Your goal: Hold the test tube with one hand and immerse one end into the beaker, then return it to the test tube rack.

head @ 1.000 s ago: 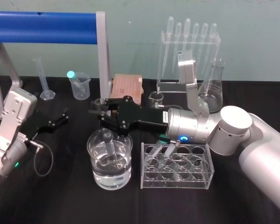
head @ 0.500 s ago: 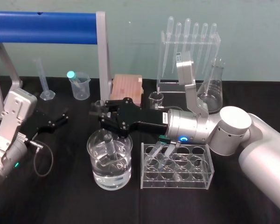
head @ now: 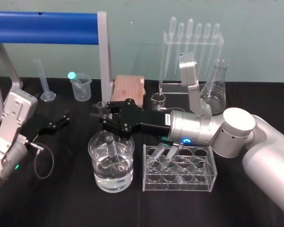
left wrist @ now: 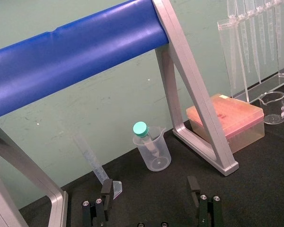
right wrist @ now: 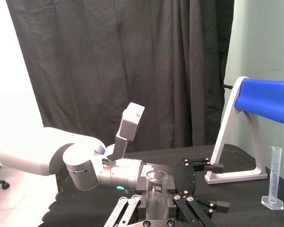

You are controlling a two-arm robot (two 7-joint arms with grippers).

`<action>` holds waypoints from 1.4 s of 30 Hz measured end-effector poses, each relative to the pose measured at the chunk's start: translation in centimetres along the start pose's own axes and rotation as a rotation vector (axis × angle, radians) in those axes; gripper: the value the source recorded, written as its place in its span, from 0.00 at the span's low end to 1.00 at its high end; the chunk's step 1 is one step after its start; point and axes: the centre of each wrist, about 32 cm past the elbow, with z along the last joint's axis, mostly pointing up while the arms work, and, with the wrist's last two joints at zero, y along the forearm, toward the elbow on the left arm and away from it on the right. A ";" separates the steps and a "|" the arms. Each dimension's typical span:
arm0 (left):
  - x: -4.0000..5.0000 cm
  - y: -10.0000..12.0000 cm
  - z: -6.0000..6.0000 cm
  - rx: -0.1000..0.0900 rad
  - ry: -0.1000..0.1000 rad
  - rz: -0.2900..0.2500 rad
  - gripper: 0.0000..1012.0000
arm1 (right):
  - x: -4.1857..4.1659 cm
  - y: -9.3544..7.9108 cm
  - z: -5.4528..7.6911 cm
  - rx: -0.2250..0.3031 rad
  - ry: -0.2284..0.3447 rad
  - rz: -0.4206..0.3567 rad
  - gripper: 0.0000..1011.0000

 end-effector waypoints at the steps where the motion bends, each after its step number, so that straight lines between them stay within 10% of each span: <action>1: 0.00 0.0 0.0 0.000 0.000 0.000 0.99 | 0.00 0.0 0.0 0.000 0.000 0.000 0.22; 42: 0.00 0.0 0.0 0.000 0.000 0.000 0.99 | -0.01 0.0 0.0 0.002 0.000 0.000 0.22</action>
